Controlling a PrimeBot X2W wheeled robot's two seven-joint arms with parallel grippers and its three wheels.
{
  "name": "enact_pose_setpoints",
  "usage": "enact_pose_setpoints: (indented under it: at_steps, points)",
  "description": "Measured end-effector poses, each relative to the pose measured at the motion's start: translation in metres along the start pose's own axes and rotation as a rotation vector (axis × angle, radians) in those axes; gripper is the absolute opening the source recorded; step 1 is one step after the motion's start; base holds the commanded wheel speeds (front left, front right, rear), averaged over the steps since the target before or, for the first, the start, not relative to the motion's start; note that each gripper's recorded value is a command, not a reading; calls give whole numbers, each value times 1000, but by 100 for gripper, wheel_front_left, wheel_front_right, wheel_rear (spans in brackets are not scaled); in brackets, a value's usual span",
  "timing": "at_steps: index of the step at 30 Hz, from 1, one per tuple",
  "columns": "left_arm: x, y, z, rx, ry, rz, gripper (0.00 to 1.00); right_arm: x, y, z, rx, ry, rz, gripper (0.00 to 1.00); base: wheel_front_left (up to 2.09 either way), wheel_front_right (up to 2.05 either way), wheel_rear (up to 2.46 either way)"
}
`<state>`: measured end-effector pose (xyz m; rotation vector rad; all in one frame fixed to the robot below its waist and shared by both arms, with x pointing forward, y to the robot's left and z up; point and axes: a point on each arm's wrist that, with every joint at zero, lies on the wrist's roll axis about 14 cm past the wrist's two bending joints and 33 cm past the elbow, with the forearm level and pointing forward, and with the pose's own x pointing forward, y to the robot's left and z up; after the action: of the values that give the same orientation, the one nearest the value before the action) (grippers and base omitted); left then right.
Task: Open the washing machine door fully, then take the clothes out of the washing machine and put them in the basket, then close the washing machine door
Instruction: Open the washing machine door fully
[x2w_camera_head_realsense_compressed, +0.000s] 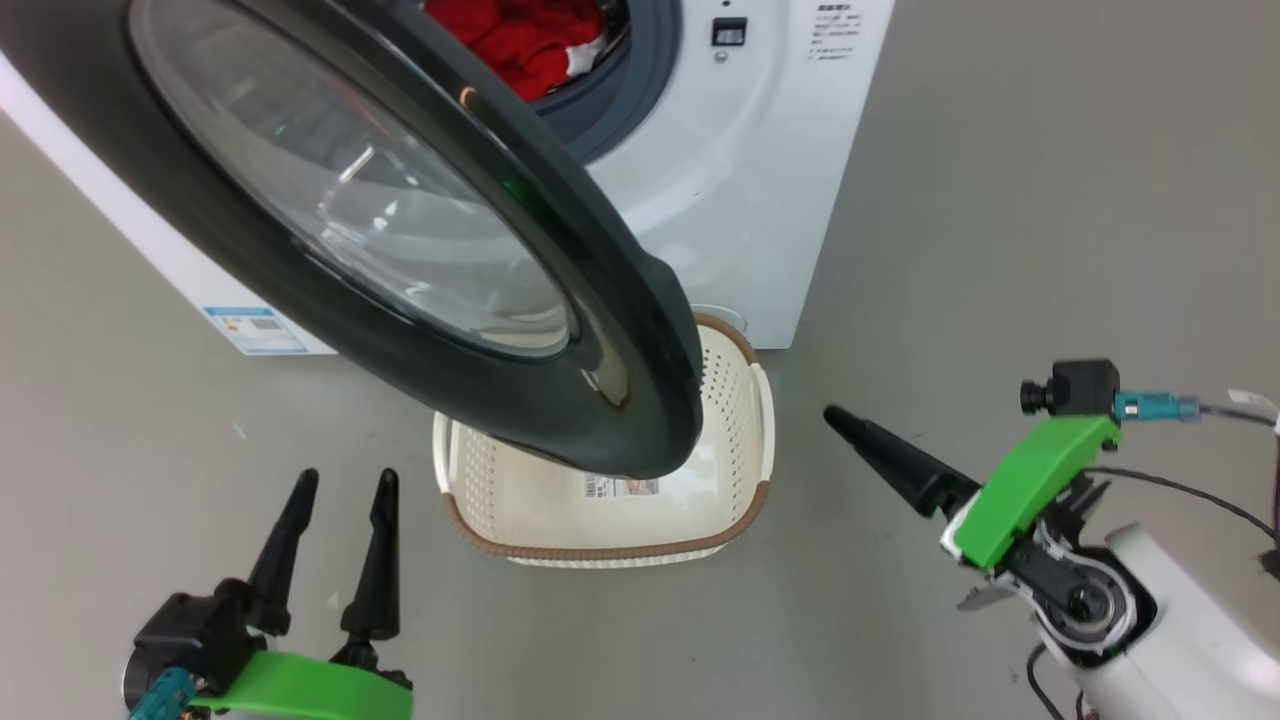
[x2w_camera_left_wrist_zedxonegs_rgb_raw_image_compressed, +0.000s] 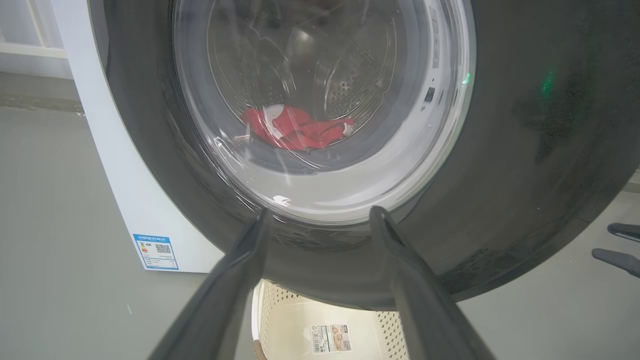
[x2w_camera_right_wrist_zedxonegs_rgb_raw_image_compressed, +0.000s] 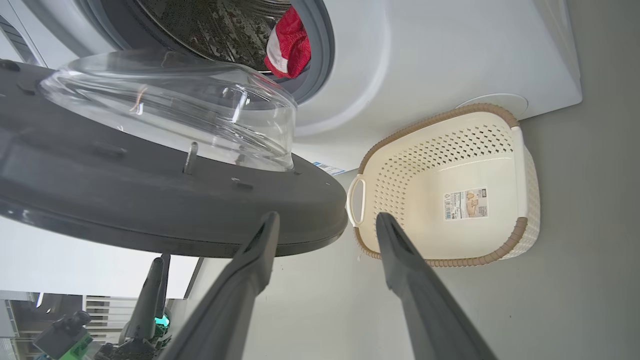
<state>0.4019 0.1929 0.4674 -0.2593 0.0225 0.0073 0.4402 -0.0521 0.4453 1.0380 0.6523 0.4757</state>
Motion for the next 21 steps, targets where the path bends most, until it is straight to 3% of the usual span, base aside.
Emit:
enact_pose_setpoints:
  at_steps: [21]
  points:
    - [2,-4,-4,6,11,-15,100,-45,-48,21,-461,-286,-172,100,0,0,0]
